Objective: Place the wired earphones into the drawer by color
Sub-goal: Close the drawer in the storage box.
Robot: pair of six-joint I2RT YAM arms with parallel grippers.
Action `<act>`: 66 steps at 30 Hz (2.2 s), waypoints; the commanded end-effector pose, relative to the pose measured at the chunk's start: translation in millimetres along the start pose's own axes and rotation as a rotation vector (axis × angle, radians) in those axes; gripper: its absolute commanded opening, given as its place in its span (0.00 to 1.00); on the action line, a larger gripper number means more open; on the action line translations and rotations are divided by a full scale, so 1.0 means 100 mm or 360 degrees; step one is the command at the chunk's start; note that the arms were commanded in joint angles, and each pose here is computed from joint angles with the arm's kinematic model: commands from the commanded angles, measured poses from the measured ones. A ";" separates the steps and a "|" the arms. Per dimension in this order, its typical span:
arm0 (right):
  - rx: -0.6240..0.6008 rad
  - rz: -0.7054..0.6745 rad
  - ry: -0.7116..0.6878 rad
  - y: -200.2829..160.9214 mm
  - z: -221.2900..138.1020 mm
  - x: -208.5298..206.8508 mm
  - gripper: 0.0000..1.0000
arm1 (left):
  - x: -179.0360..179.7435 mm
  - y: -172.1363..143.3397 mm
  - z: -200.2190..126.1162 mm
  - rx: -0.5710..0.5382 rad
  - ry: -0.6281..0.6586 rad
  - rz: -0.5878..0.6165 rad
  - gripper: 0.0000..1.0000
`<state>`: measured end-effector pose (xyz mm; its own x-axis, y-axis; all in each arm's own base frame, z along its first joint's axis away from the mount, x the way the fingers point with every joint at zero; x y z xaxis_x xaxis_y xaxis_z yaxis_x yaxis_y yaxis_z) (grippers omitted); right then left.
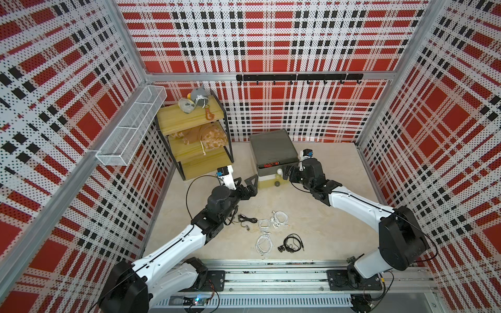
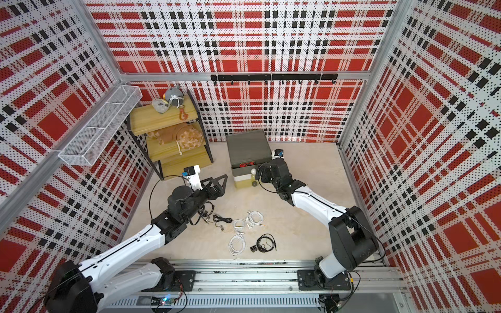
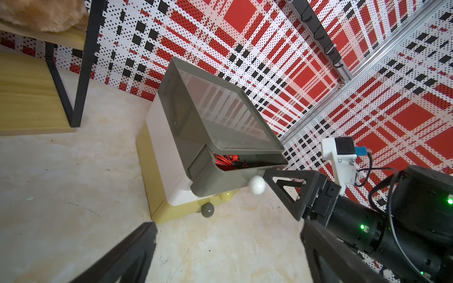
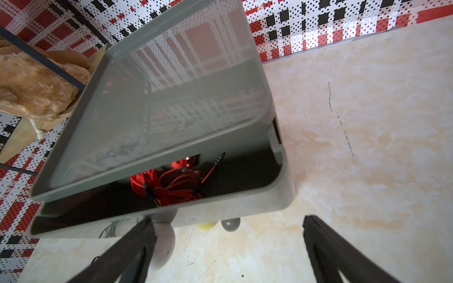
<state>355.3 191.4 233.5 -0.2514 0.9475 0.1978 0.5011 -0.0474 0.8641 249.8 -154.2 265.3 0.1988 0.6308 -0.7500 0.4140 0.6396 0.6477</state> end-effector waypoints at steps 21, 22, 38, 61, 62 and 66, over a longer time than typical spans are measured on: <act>-0.0047 0.0012 -0.0032 0.22 0.32 -0.05 1.00 | 0.10 -0.06 0.02 0.0018 -0.0003 0.0026 0.99; -0.0047 0.0011 -0.0035 0.23 0.33 -0.06 1.00 | 0.11 -0.07 0.02 0.0020 -0.0002 0.0027 0.99; -0.0024 0.0006 -0.0050 0.24 0.39 -0.19 1.00 | 0.16 -0.11 0.05 0.0025 0.0006 0.0064 0.99; -0.0025 -0.0027 0.0285 -0.43 -0.17 -0.22 0.97 | 0.50 -0.34 0.14 -0.0058 -0.0052 0.0455 0.99; -0.0031 -0.0020 0.0324 -0.44 -0.16 -0.20 0.96 | 0.52 -0.35 0.12 -0.0058 -0.0055 0.0486 0.99; -0.0021 0.0064 0.0387 -0.50 -0.06 -0.14 0.93 | 0.57 -0.39 0.05 -0.0068 -0.0065 0.0566 0.99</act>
<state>322.4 167.4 181.6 -0.3817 0.8827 0.2742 0.5391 -0.0284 0.8418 251.2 -147.0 182.7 0.2926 0.8040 -0.5177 0.3626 0.4076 0.8381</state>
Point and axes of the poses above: each gripper's point midway between its finger pads, its own z axis out along the fingers, its own x axis along the line the jaws close on, y = z × x, the point moved 8 cm from there along -z, back along the fingers, and after that the axes turned 13 degrees about -z, right-handed, at the moved point
